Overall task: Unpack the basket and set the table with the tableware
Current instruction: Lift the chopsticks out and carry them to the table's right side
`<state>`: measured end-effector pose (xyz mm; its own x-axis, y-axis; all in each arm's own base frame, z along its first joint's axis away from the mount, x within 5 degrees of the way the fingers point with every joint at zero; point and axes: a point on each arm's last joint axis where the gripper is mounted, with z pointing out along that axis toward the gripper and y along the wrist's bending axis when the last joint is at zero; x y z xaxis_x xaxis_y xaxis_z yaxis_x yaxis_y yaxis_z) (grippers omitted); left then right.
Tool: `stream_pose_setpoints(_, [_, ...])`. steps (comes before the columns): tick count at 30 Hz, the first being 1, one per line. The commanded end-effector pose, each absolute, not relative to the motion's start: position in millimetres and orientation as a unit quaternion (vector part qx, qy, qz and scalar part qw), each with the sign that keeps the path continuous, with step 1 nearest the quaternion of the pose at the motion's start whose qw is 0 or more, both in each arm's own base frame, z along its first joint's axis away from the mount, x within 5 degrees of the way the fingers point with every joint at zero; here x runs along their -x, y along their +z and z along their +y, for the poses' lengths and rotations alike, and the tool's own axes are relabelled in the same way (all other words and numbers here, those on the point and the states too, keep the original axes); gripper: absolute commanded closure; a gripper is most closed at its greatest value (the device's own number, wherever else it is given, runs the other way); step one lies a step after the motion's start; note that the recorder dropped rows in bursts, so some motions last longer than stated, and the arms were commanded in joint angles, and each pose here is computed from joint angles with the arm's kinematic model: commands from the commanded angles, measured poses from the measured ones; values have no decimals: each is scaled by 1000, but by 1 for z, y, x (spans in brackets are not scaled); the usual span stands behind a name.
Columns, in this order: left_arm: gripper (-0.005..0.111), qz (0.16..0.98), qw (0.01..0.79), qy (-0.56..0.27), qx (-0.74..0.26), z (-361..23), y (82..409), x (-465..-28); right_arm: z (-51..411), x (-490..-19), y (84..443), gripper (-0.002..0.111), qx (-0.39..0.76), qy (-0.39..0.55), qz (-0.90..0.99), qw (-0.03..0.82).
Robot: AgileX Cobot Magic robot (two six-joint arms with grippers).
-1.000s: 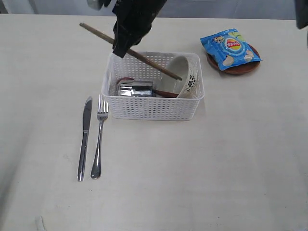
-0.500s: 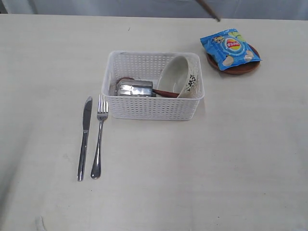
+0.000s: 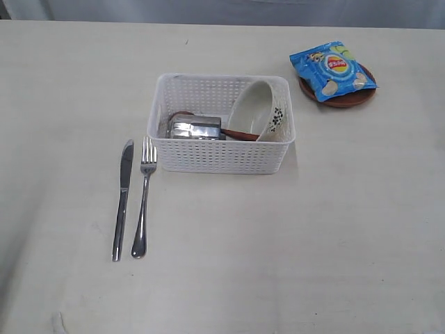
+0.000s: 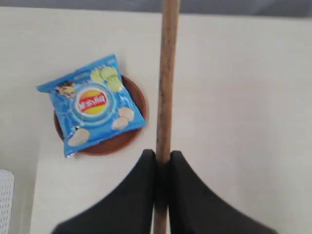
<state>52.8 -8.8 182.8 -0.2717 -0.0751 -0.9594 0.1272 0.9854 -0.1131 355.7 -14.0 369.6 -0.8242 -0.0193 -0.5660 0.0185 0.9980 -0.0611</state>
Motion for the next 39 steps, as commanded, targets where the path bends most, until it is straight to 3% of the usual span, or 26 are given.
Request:
stream_pose_setpoints(1, [107, 792, 604, -84, -20, -9, 182, -53, -54, -353, 306, 109, -99, 17, 962, 255])
stream_pose_setpoints(6, [107, 792, 604, -84, -20, -9, 182, -53, -68, -352, 248, 109, -124, 15, 970, 209])
stream_pose_setpoints(19, [107, 792, 604, -84, -20, -9, 182, -53, -69, -359, 141, 109, -125, 34, 992, 3])
stream_pose_setpoints(28, [107, 792, 604, -84, -20, -9, 182, -53, -70, -363, 108, 108, -118, 34, 992, -17])
stream_pose_setpoints(39, [107, 792, 604, -84, -20, -9, 182, -53, -65, -367, 108, 106, -111, 66, 992, 1])
